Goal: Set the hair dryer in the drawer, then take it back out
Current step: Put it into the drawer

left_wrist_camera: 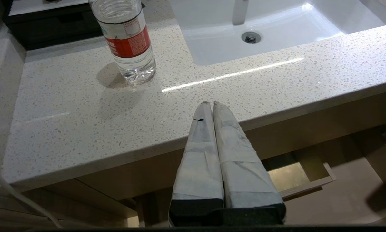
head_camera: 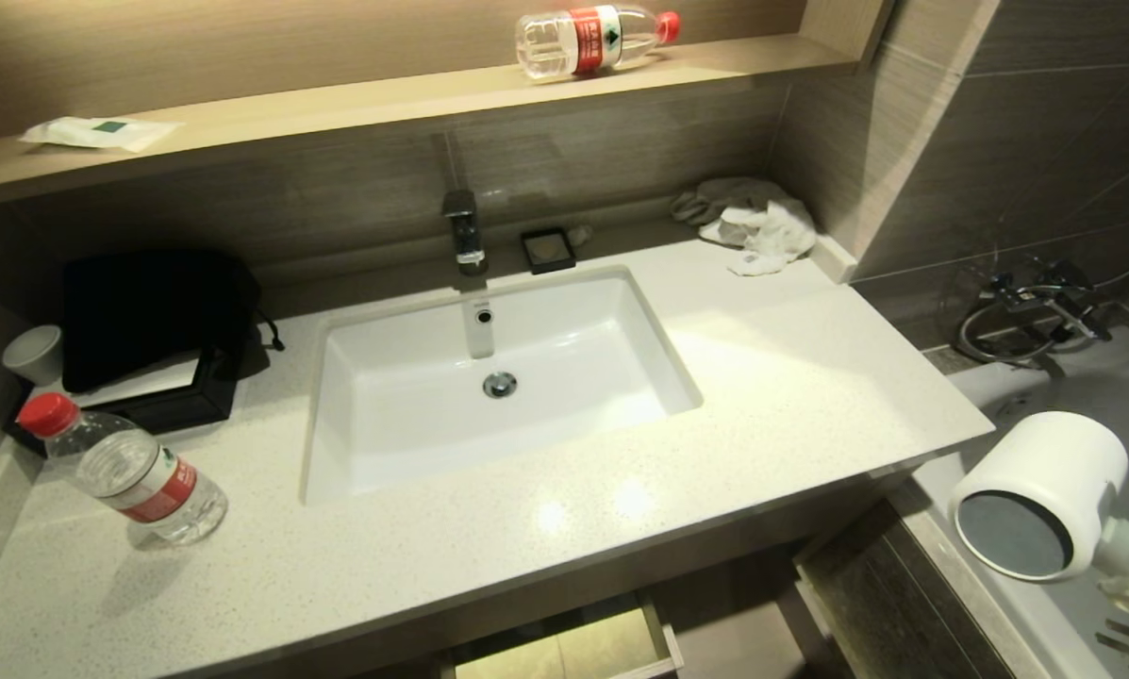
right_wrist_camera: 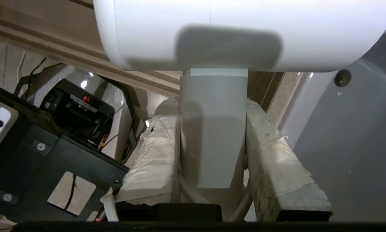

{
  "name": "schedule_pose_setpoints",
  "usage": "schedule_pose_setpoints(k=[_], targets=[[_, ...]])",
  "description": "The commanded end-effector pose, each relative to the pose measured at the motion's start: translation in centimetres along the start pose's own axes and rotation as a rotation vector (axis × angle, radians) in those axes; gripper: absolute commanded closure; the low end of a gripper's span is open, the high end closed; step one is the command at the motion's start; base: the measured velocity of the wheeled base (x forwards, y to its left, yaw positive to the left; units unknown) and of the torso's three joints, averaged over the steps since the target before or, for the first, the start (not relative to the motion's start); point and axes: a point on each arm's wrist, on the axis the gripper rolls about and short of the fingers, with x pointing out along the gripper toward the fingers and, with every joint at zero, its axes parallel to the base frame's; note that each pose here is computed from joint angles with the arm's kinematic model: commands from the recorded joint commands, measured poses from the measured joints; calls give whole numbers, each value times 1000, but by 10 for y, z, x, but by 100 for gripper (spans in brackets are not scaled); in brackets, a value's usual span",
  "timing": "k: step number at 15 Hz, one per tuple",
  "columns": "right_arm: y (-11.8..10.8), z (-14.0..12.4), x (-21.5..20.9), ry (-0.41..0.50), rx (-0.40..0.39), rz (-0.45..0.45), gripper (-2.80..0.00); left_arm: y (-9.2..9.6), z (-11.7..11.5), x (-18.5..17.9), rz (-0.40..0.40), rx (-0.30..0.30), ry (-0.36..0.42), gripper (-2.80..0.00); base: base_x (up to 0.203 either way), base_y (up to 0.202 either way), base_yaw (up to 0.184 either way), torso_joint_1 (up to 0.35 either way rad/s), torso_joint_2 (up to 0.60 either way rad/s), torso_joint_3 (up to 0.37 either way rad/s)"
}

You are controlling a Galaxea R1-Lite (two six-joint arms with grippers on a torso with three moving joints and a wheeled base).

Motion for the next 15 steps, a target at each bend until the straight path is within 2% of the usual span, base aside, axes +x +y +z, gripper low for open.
schedule_pose_setpoints(k=[1,6,9,15], targets=[[9,-12,-9,-26,25,-13,0,0,0,0,0,0,1,0,0,0,0,0,0,0],[22,-32,-15,-80,20,-63,0,0,0,0,0,0,-1,0,0,0,0,0,0,0],[31,-47,-17,-83,16,-148,0,0,0,0,0,0,1,0,0,0,0,0,0,0],[38,-59,-19,-81,12,-157,0,0,0,0,0,0,-1,0,0,0,0,-49,50,-3]])
